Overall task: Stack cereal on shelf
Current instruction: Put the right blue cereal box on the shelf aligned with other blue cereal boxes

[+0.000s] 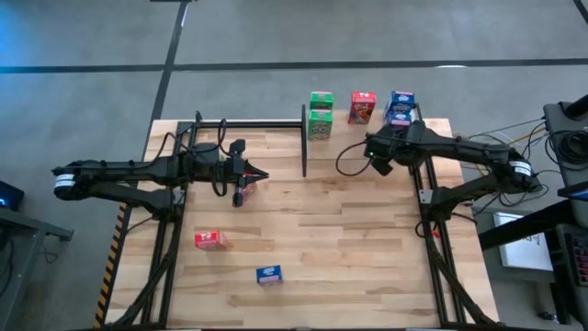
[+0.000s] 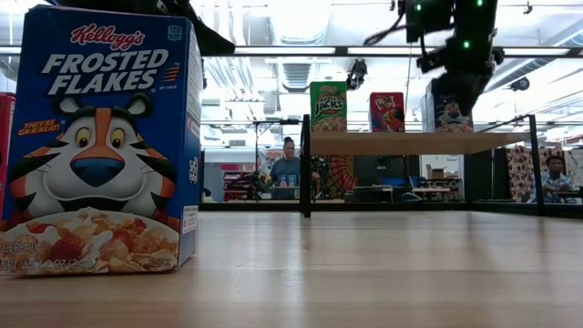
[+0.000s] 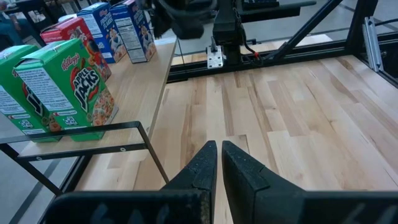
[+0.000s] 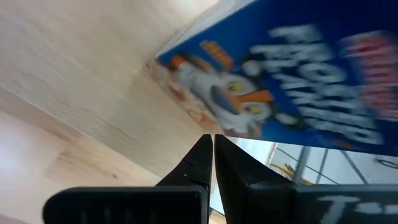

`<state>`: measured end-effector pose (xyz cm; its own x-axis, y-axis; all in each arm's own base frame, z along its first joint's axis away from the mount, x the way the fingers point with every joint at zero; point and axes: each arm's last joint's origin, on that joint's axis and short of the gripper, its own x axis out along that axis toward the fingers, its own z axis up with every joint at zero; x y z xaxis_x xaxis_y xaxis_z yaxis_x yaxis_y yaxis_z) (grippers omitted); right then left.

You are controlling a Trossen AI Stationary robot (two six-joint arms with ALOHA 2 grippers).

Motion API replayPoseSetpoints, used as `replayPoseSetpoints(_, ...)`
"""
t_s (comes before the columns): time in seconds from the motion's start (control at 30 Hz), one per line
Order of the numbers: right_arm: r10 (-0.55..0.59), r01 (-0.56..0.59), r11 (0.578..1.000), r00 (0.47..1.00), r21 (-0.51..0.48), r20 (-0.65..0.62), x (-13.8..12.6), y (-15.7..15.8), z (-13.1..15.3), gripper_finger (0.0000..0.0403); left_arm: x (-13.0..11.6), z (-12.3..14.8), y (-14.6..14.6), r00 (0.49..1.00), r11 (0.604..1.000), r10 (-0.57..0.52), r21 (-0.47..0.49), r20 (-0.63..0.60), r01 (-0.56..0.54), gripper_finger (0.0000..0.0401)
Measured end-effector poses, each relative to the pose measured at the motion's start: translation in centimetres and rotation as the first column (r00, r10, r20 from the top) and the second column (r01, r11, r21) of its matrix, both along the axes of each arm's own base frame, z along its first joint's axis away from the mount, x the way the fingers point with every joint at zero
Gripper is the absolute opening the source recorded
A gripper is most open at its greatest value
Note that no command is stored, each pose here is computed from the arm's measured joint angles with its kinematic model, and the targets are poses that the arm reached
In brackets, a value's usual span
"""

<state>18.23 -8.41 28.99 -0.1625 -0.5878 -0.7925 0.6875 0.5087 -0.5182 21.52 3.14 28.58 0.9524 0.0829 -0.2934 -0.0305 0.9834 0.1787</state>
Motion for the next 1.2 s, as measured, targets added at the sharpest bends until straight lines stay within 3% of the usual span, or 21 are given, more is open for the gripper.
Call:
replayPoseSetpoints(0.3, 0.003, -0.004, 0.999, 1.000, -0.042, -0.008, 0.2, -0.2, -2.8, 0.0009, 0.0, 0.0, 0.0, 1.000, 1.000, -0.003, 0.009, -0.001, 0.003, 0.0007)
replayPoseSetpoints(0.63, -0.011, 0.012, 0.990, 1.000, -0.143, 0.006, 0.4, -0.5, -2.4, 0.0009, 0.0, 0.0, 0.0, 1.000, 1.000, -0.003, 0.010, 0.000, 0.003, 0.0007)
replayPoseSetpoints(0.9, -0.025, 0.031, 0.987, 0.999, -0.156, 0.038, 0.6, -0.9, -2.1, 0.0009, 0.0, 0.0, 0.0, 1.000, 1.000, -0.003, 0.011, 0.000, 0.003, 0.0007)
replayPoseSetpoints(1.0, -0.015, 0.021, 0.992, 0.999, -0.121, 0.051, 0.7, -0.9, -1.9, 0.0009, 0.0, 0.0, 0.0, 1.000, 1.000, -0.003, 0.011, 0.000, 0.003, 0.0007)
replayPoseSetpoints(1.2, 0.012, -0.015, 1.000, 0.969, 0.011, 0.248, 2.0, -0.3, 0.7, 0.0009, 0.0, 0.0, 0.0, 1.000, 1.000, -0.003, 0.011, 0.000, 0.003, 0.0007)
